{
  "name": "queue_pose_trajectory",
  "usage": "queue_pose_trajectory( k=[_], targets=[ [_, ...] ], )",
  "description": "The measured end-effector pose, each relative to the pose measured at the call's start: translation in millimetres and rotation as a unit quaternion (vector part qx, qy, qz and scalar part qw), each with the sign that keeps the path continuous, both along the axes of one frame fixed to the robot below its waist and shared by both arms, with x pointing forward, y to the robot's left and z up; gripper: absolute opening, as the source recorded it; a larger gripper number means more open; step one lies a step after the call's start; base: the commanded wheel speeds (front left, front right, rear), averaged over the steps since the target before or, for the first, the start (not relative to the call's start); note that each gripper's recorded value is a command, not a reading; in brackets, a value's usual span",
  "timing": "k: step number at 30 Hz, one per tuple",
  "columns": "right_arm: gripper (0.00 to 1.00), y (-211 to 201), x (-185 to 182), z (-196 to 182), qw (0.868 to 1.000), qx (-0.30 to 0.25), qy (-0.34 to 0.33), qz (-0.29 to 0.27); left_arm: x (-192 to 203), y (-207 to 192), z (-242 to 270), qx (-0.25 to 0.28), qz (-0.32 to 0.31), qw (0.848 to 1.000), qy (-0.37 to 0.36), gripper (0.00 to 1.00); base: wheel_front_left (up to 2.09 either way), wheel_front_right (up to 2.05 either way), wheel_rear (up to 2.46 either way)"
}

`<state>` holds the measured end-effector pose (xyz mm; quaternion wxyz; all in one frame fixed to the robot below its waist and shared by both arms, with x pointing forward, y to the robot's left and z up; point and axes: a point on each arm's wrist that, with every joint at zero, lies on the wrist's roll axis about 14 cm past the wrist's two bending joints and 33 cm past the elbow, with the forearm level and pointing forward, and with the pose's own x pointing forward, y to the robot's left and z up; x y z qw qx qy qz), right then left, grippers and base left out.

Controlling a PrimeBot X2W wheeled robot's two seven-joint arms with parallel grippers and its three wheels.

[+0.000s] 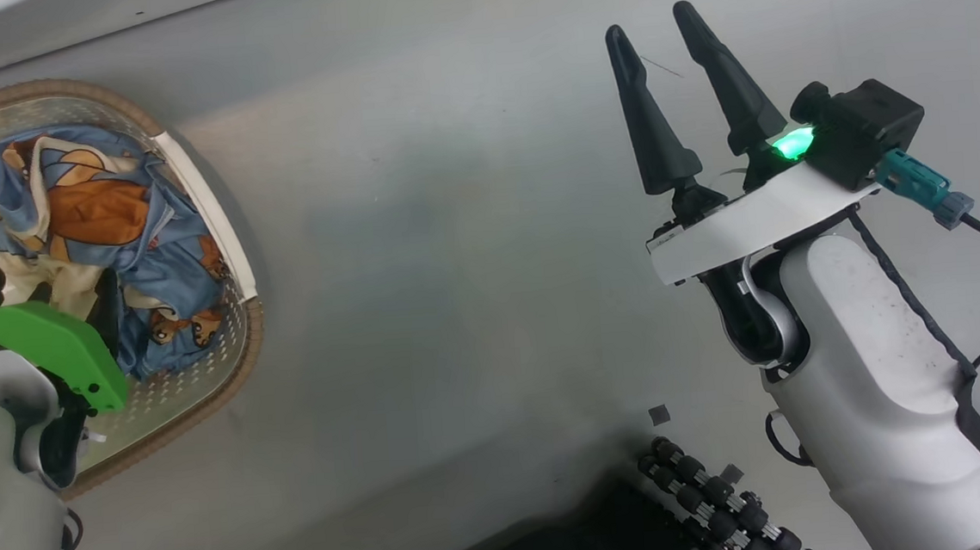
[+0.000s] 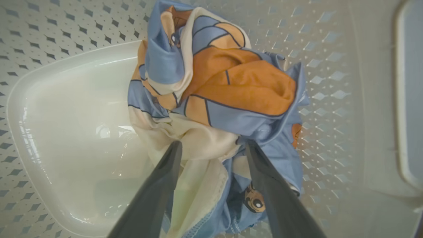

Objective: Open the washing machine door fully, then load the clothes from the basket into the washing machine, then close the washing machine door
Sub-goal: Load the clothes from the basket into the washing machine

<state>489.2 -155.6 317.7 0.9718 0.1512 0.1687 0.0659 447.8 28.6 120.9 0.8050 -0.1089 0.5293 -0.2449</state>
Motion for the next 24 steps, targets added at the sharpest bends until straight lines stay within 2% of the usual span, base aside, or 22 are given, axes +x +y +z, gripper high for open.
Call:
queue_pose_trajectory(
  k=[8, 15, 20, 21, 22, 23, 24],
  targets=[
    [1.0, -10, -5, -10, 1.0, -0.01, 0.015, -0.012, -5, -19, -17, -0.001, -0.037, 0.999, 0.022, 1.0, 0.0, 0.0, 0.0],
    [1.0, -16, -8, -17, 0.999, -0.017, 0.024, -0.019, -5, 2, -43, 0.049, -0.058, 0.995, 0.061, 1.0, 0.0, 0.0, 0.0],
    [1.0, -16, -7, -17, 0.999, -0.019, 0.023, -0.017, 2, 4, -44, 0.056, -0.056, 0.995, 0.061, 1.0, 0.0, 0.0, 0.0],
    [1.0, -15, -6, -17, 0.999, -0.019, 0.022, -0.016, 5, 2, -43, 0.053, -0.053, 0.996, 0.056, 0.71, 0.0, 0.0, 0.0],
    [1.0, -15, -5, -16, 0.999, -0.019, 0.021, -0.016, 9, 0, -41, 0.05, -0.05, 0.996, 0.048, 0.71, 0.0, 0.0, 0.0],
    [1.0, -15, -3, -15, 1.0, -0.019, 0.018, -0.015, 14, -2, -39, 0.047, -0.046, 0.997, 0.041, 0.0, 0.0, 0.0, 0.0],
    [1.0, -15, -2, -14, 1.0, -0.019, 0.016, -0.014, 16, -3, -39, 0.047, -0.044, 0.997, 0.041, 0.0, 0.0, 0.0, 0.0]
  ],
)
